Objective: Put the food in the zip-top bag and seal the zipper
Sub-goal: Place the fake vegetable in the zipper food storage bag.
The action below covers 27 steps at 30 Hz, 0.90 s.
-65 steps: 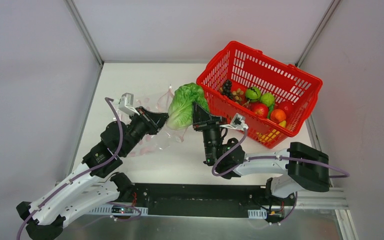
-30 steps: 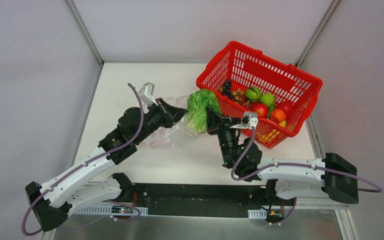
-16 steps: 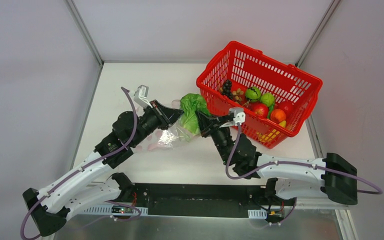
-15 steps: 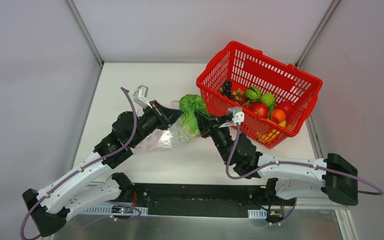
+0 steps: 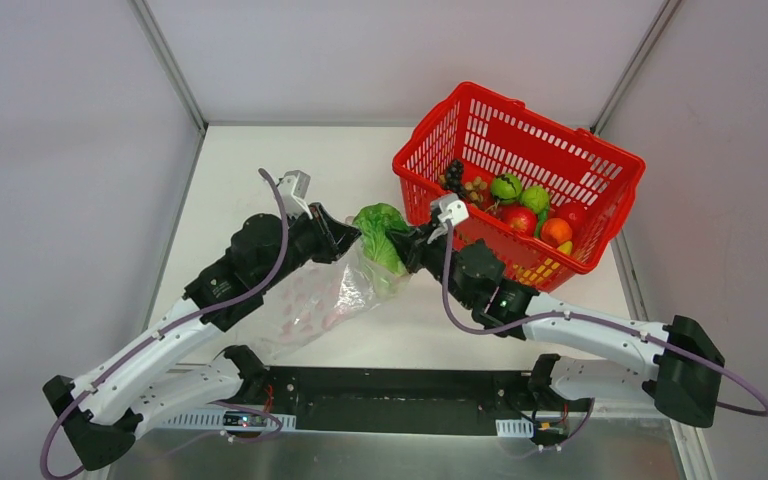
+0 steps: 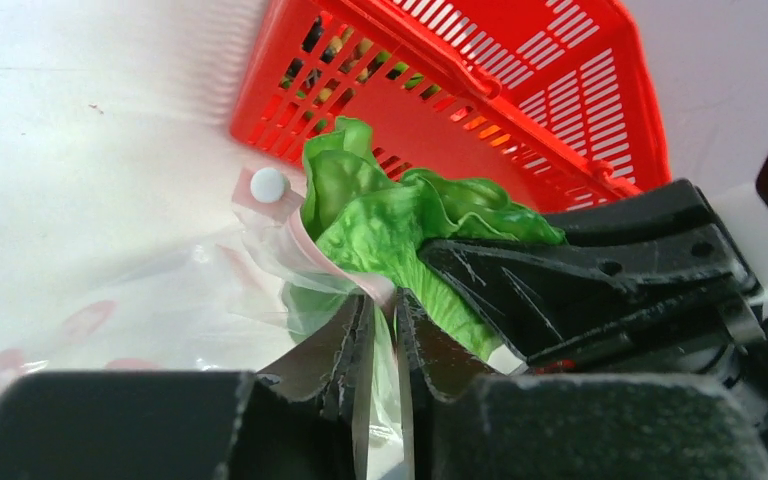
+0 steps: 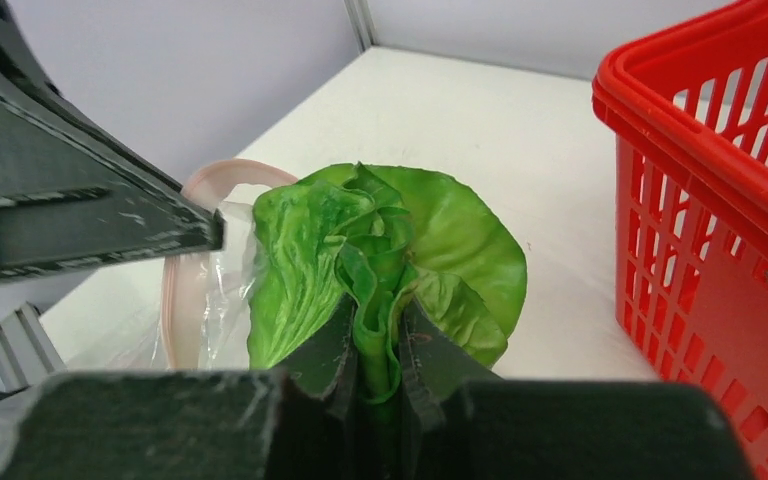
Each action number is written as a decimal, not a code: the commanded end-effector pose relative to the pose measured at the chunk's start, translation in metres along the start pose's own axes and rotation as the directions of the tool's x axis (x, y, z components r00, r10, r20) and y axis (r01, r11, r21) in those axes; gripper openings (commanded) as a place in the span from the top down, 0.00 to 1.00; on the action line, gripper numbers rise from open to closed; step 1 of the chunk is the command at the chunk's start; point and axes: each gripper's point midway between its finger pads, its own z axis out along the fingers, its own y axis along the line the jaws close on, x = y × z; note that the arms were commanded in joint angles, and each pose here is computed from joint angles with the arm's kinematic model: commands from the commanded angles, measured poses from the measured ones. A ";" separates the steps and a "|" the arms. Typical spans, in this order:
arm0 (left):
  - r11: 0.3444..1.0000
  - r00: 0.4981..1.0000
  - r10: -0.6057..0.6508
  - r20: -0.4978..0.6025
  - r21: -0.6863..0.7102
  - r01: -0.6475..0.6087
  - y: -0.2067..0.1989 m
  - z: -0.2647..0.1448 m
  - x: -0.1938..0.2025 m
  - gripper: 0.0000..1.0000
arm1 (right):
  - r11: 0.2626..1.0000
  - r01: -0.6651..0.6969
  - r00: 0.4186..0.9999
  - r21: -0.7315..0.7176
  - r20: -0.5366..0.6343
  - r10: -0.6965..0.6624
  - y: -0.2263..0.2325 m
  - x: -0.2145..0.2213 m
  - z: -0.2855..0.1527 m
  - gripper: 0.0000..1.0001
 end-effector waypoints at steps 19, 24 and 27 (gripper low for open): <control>0.978 0.962 0.192 -0.196 -0.039 -0.203 0.014 0.018 0.023 1.00 | 0.932 0.029 0.920 -0.360 -0.355 -0.165 0.037 0.061 -0.019 1.00; 0.976 0.961 0.200 -0.192 -0.051 -0.213 0.019 0.016 0.025 1.00 | 0.946 0.044 0.867 -0.321 -0.459 -0.195 0.024 0.089 -0.013 1.00; 0.972 0.957 0.213 -0.197 -0.060 -0.228 0.022 0.015 0.025 1.00 | 0.950 0.015 0.848 -0.312 -0.499 -0.177 0.022 0.095 -0.010 1.00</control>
